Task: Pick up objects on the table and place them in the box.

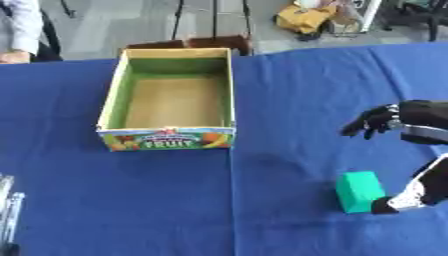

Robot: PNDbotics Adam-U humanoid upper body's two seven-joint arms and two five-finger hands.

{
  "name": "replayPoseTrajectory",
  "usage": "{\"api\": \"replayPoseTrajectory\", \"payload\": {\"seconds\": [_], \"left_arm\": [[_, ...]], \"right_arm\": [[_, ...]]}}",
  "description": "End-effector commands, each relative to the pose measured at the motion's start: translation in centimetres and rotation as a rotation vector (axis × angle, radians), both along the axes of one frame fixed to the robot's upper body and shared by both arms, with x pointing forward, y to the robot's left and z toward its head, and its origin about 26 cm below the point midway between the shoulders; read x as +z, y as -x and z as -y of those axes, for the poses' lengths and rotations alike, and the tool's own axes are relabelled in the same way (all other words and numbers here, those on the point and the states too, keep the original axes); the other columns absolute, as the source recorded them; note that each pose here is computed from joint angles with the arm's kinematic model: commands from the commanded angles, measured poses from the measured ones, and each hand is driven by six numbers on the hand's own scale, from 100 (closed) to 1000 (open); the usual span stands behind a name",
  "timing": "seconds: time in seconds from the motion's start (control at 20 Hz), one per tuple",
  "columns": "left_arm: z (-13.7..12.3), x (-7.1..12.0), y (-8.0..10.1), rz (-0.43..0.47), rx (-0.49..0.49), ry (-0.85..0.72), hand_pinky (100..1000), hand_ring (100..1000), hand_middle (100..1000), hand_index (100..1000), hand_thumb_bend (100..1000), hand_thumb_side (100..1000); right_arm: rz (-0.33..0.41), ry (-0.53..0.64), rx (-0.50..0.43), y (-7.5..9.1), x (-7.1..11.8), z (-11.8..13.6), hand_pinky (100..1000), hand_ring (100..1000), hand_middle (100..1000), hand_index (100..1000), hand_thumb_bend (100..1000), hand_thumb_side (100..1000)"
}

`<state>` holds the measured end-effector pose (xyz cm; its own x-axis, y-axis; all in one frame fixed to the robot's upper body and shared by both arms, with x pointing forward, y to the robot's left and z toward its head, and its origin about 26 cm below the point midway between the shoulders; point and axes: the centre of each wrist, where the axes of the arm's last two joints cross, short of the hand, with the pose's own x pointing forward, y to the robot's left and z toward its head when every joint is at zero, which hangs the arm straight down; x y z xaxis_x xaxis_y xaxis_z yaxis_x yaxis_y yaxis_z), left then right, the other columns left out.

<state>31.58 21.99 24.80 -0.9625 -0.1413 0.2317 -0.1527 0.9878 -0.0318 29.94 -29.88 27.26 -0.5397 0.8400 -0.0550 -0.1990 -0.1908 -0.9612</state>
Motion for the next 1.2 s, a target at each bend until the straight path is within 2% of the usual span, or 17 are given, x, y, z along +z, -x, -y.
{"api": "replayPoseTrajectory", "payload": {"seconds": [0.05,0.6,1.2], "left_arm": [[-0.1,0.7,0.3,0.028,0.002,-0.006,785,926,923,1000,100,1000],[0.0,0.7,0.3,0.026,-0.005,-0.002,784,926,923,1000,100,1000],[0.1,0.7,0.3,0.025,-0.010,-0.002,783,926,922,1000,100,1000]], "right_arm": [[0.005,0.030,-0.024,-0.2,-0.4,0.4,761,772,812,922,642,457],[-0.063,0.034,-0.070,-1.2,-2.6,1.3,755,769,809,911,658,414],[-0.070,0.047,-0.137,-2.0,-3.6,2.6,736,758,778,867,581,405]]}}
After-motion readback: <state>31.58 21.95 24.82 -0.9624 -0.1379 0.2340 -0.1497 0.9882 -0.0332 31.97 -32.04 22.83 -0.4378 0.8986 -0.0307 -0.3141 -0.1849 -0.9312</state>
